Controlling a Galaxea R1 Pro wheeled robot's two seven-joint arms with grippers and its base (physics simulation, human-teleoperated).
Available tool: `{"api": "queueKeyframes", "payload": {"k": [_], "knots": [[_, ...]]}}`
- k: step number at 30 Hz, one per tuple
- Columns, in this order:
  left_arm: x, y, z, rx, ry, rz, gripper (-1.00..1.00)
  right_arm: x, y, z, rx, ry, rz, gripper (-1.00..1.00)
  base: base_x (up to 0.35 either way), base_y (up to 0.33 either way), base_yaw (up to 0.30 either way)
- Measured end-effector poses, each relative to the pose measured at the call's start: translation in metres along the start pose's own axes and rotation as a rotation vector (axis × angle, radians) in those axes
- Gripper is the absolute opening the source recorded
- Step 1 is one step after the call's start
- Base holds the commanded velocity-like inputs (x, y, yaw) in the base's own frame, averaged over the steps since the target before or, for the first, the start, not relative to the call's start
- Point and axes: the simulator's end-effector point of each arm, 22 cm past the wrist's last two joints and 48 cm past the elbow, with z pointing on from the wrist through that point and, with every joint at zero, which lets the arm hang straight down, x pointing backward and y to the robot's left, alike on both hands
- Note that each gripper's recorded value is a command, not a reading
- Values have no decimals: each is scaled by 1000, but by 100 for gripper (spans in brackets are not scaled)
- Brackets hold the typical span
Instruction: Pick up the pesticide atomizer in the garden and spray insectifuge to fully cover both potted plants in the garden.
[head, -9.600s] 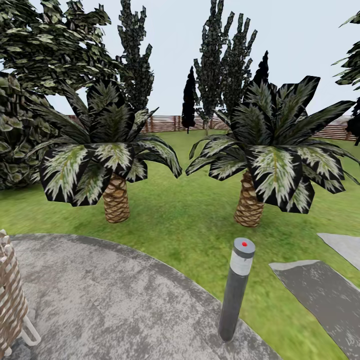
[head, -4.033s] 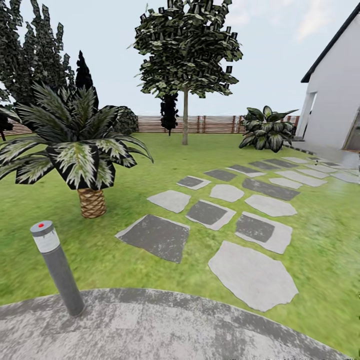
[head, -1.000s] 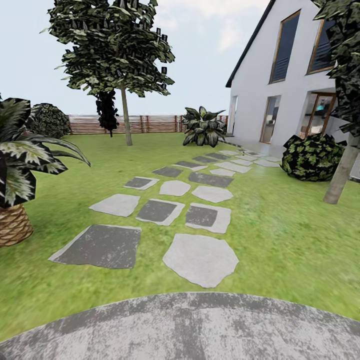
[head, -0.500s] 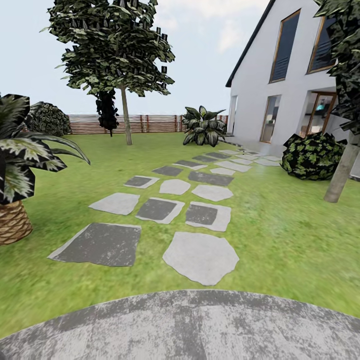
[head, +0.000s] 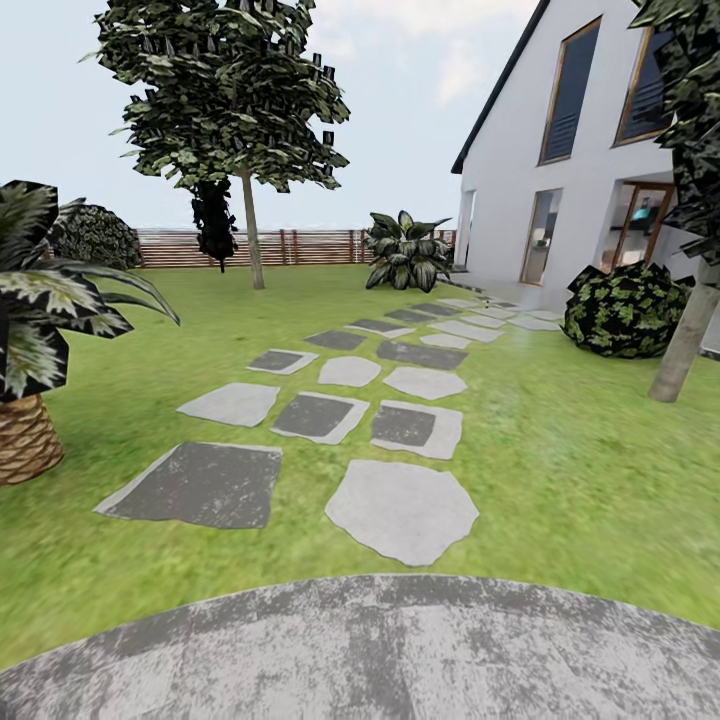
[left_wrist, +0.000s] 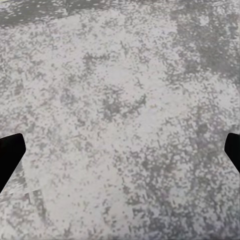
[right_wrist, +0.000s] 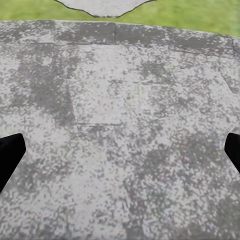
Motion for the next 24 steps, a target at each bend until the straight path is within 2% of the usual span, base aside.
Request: {"api": "queueKeyframes", "payload": {"k": [24], "knots": [[41,-2,33,2,12,-1,100,46,4,25,-4,12,-1,100,0,0,0]]}}
